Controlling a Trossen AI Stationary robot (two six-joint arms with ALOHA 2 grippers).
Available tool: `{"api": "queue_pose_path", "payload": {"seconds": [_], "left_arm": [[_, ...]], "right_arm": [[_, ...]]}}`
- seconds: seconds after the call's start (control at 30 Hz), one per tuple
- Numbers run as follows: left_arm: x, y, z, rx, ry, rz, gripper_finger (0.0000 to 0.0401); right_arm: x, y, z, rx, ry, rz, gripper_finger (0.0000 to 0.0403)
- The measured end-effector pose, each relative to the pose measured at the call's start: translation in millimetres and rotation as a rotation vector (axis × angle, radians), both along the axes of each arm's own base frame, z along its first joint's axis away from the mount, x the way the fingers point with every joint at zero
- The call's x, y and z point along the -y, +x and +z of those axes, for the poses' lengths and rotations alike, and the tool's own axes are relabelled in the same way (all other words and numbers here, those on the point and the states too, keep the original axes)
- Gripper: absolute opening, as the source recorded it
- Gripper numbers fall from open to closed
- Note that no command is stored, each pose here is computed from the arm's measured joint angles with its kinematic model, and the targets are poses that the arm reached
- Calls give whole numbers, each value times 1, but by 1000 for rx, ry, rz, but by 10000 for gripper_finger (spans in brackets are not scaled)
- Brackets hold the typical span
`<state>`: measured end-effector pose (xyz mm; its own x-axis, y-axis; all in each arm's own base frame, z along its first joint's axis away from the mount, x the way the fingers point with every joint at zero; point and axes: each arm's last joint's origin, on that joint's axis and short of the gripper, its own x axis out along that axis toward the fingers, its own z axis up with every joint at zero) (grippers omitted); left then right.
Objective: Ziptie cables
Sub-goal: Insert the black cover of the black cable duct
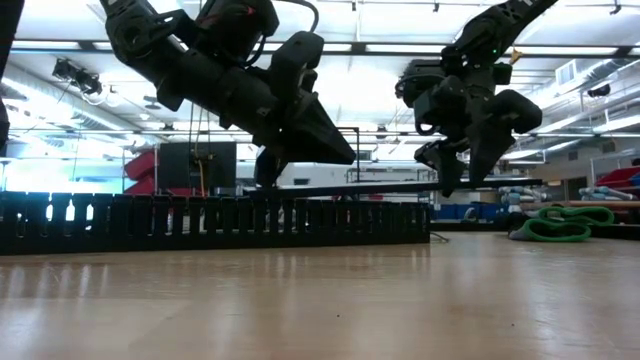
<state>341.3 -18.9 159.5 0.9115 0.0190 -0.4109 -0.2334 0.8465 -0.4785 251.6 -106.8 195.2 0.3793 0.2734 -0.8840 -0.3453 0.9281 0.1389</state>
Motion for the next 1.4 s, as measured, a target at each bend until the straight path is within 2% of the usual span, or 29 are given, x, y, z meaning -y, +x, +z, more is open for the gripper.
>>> {"api": "queue_pose_path", "payload": {"seconds": [0.87,1.13,1.4], "left_arm": [[0,-1,-3,-32,-2,-12,0],[-1,-3,-6,-68,-4,39,0],[-1,-4,-8,-91,-4,40,0]], "right_arm": [[0,0,0,-1,0,-9,229],[0,0,0,-6,3,-12,229],[1,1,0,6,-3,-13,229]]}}
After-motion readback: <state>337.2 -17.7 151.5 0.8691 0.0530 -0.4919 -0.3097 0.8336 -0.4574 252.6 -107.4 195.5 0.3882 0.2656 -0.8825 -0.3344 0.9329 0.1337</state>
